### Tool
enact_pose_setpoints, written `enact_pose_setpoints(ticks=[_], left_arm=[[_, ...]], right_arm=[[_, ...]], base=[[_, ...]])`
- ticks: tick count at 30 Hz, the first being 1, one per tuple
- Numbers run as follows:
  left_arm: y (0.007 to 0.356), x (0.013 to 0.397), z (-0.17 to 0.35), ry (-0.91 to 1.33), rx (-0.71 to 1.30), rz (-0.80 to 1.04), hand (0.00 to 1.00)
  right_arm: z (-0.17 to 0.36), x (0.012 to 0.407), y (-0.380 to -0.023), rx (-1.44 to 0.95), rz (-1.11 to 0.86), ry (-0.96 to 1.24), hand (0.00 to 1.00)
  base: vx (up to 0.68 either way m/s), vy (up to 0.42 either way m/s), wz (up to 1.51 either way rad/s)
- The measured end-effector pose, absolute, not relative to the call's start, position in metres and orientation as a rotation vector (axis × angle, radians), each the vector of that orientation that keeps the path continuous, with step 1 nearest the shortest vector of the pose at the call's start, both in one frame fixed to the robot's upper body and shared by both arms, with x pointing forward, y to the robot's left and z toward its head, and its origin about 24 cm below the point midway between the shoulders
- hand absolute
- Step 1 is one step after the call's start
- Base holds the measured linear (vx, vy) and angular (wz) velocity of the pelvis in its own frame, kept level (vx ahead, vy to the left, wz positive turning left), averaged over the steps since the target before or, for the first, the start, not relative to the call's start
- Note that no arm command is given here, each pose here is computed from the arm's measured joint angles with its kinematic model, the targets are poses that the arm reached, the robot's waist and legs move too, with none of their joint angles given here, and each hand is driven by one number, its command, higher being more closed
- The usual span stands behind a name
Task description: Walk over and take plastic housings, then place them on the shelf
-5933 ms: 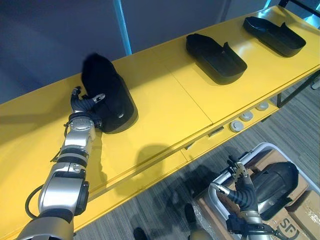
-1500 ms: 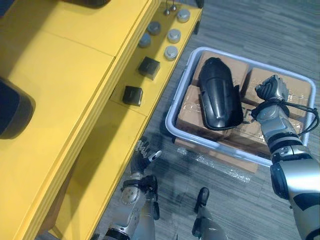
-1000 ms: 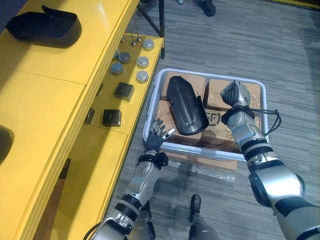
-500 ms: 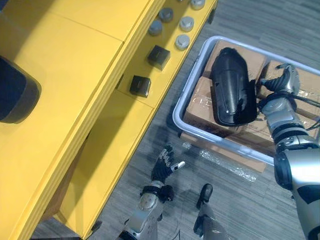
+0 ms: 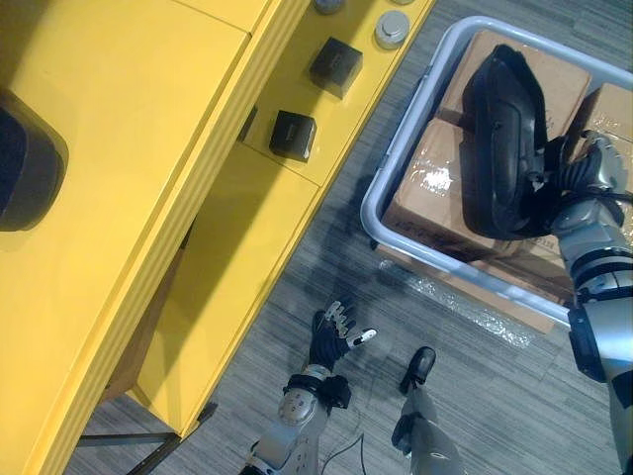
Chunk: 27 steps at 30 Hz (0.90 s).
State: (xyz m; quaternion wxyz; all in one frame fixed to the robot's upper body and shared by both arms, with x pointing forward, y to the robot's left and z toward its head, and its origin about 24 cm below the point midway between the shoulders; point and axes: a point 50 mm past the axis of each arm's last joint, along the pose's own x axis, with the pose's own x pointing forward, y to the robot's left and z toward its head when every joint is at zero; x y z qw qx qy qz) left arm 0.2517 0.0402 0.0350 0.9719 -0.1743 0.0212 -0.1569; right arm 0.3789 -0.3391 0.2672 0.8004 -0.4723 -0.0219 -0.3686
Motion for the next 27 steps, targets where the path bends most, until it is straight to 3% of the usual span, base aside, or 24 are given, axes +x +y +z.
enact_pose_setpoints(ticks=[11, 27], left_arm=[[0.046, 0.258, 0.040, 0.024, -0.392, -0.260, 0.00], [0.067, 0.271, 0.076, -0.140, -0.324, -0.253, 0.00]], right_arm=[[0.241, 0.371, -0.352, -1.009, -0.803, 0.005, 1.00], [0.224, 0.392, -0.282, -1.007, -0.660, -0.195, 1.00]], base=[[0.05, 0.035, 0.00], [0.05, 0.017, -0.07]])
